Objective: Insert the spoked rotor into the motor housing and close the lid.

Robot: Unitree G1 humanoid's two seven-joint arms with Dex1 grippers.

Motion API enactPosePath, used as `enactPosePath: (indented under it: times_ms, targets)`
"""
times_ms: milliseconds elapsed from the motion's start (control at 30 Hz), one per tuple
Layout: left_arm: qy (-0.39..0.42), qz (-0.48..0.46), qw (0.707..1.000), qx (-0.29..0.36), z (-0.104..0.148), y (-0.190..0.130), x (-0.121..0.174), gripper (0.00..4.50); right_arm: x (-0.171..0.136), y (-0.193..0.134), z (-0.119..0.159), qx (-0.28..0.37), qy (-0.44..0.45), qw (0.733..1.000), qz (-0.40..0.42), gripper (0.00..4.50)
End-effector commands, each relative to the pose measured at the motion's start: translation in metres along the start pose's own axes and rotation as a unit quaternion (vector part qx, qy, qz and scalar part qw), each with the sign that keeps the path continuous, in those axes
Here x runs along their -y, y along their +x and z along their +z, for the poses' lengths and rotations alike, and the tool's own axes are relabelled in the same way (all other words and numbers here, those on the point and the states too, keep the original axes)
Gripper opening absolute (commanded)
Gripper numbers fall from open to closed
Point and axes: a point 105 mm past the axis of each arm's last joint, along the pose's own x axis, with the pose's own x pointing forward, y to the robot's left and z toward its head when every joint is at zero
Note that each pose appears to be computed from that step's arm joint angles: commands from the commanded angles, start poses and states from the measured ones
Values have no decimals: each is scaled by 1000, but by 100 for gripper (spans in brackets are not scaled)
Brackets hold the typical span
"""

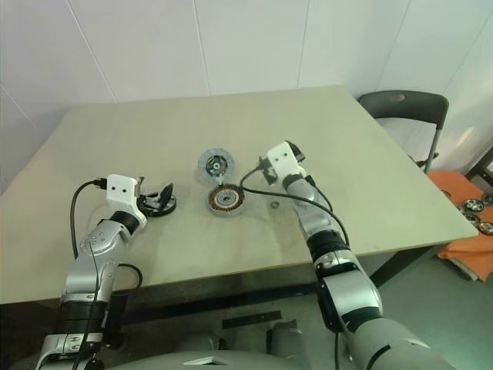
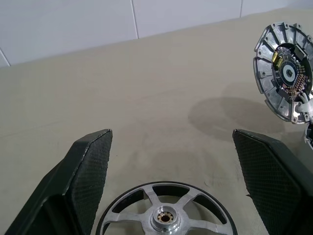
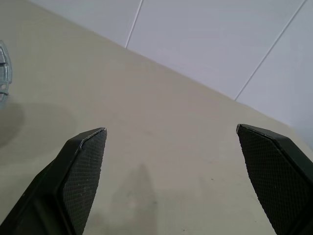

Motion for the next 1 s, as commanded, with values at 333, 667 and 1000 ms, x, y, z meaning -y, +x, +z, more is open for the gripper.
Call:
enactPosePath:
  times_ms: [333, 667, 1000]
  targets:
    - [8, 10, 999, 32, 20, 3, -6, 418, 8, 7, 21, 32, 1, 999, -11, 444]
    - [6, 15, 999, 35, 21, 3, -8, 418, 9, 8, 22, 34, 0, 999, -12, 444]
    - [3, 26, 999, 33, 19, -1, -11, 418, 6, 8, 22, 34, 1, 999, -6, 444]
